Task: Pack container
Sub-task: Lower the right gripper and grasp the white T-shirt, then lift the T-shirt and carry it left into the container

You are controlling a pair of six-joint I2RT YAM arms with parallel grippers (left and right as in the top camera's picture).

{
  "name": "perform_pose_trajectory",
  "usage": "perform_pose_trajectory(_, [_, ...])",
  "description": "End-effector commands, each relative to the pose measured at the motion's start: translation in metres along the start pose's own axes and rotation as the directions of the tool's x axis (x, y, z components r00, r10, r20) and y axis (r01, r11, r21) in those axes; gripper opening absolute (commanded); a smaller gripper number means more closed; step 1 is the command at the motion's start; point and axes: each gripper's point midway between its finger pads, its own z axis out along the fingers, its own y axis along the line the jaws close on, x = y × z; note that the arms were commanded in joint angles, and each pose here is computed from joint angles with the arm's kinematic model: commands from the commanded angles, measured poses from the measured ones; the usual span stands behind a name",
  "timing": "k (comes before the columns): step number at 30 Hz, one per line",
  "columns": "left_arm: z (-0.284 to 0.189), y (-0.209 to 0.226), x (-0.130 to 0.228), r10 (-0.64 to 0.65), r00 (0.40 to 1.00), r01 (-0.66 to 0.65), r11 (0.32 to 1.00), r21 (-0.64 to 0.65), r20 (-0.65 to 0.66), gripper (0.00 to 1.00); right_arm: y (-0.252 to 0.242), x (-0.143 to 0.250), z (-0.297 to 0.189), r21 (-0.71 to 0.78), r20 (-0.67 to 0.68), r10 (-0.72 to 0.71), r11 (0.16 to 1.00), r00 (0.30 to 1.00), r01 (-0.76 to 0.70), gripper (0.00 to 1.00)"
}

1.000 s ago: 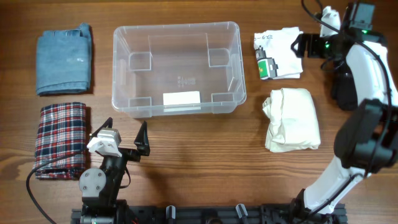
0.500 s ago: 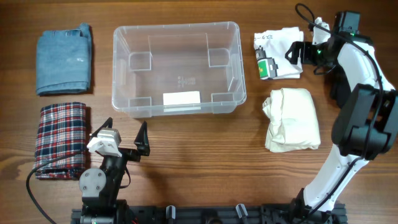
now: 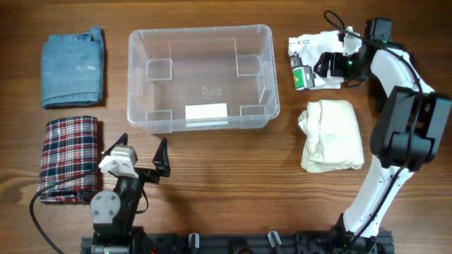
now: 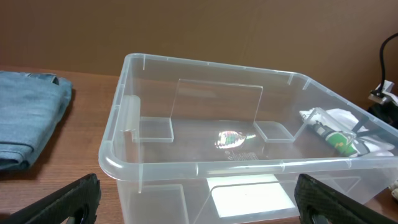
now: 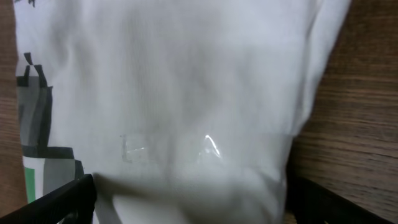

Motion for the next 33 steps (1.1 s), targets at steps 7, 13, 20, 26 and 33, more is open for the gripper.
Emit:
perform_pose_trajectory(7, [0.0,0.003,0.0,-0.006,1.0,0.006,1.0,-0.015,0.003,1.0,0.0,0.003,0.016,-0.011,-0.016,0.035,0.999,0.999,-0.035,0.61])
perform_pose_trajectory(13, [0.0,0.003,0.0,-0.006,1.0,0.006,1.0,-0.015,0.003,1.0,0.004,-0.006,0.014,-0.038,0.013,0.112,0.993,0.994,-0.111,0.18])
perform_pose_trajectory(20, [0.0,0.003,0.0,-0.006,1.0,0.006,1.0,-0.015,0.003,1.0,0.021,-0.052,-0.031,-0.093,0.145,0.144,0.987,0.979,-0.131,0.07])
perform_pose_trajectory(26, [0.0,0.003,0.0,-0.006,1.0,0.006,1.0,-0.015,0.003,1.0,0.057,-0.113,-0.135,-0.17,0.343,0.14,0.982,0.929,-0.085,0.04])
perform_pose_trajectory(33, [0.0,0.003,0.0,-0.006,1.0,0.006,1.0,-0.015,0.003,1.0,0.137,-0.128,-0.261,-0.329,0.488,0.174,0.944,0.856,-0.004,0.04])
